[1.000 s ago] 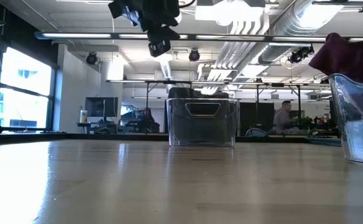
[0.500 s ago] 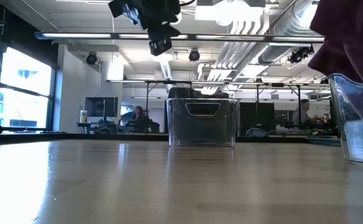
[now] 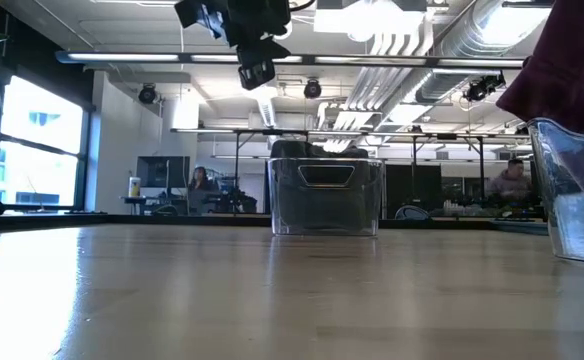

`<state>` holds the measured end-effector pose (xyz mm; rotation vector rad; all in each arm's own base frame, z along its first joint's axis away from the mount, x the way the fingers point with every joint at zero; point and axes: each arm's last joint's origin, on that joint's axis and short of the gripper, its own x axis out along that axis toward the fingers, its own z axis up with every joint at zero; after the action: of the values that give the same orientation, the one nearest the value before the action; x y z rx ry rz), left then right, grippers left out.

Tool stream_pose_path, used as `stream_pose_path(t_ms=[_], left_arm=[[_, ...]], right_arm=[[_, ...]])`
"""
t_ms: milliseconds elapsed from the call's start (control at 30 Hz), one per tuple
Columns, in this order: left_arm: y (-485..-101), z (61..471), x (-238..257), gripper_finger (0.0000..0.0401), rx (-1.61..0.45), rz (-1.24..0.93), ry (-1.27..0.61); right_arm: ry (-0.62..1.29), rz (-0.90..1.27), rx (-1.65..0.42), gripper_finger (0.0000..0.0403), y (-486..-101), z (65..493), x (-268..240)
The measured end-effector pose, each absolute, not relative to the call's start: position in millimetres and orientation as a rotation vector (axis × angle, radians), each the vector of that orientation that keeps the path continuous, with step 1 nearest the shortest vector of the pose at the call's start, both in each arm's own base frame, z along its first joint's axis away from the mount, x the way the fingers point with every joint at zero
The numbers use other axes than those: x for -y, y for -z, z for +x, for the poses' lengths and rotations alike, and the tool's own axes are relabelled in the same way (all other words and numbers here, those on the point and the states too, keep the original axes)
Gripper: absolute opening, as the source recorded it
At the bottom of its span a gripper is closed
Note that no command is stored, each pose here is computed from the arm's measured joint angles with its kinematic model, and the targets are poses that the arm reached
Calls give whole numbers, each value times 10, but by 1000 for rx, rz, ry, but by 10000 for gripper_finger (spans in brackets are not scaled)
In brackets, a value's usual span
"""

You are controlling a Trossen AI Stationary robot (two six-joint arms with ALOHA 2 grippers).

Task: Pick & Place hat
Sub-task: Put the red cap into the bottom transparent bin

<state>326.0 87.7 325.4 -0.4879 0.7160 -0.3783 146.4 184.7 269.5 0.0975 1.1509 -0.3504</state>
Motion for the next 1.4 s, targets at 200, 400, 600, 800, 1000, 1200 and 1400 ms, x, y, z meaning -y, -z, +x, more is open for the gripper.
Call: stream_pose_path(t_ms=[200,400,600,800,1000,1200,1400], left_arm=[[-3255,3291,-775,127,-724,-474,393],[-3290,3361,-618,127,-688,-427,435],[-3343,3427,-494,127,-626,-380,482],[-3336,3428,-455,127,-641,-396,489],[-3334,3430,-434,127,-649,-408,488],[-3330,3439,-386,127,-653,-395,486],[-3330,3440,-369,127,-654,-395,494]], right_arm=[[336,34,-1091,102,-2903,1389,-1596],[281,-119,-1059,151,-3031,1451,-1353],[189,93,-1058,203,-3320,1542,-1221],[-167,571,-1173,174,-3644,1528,-1395],[-350,570,-1465,55,-3211,1366,-1629],[-136,503,-1541,22,-2732,1280,-1583],[270,525,-1536,17,-2615,1237,-1348]])
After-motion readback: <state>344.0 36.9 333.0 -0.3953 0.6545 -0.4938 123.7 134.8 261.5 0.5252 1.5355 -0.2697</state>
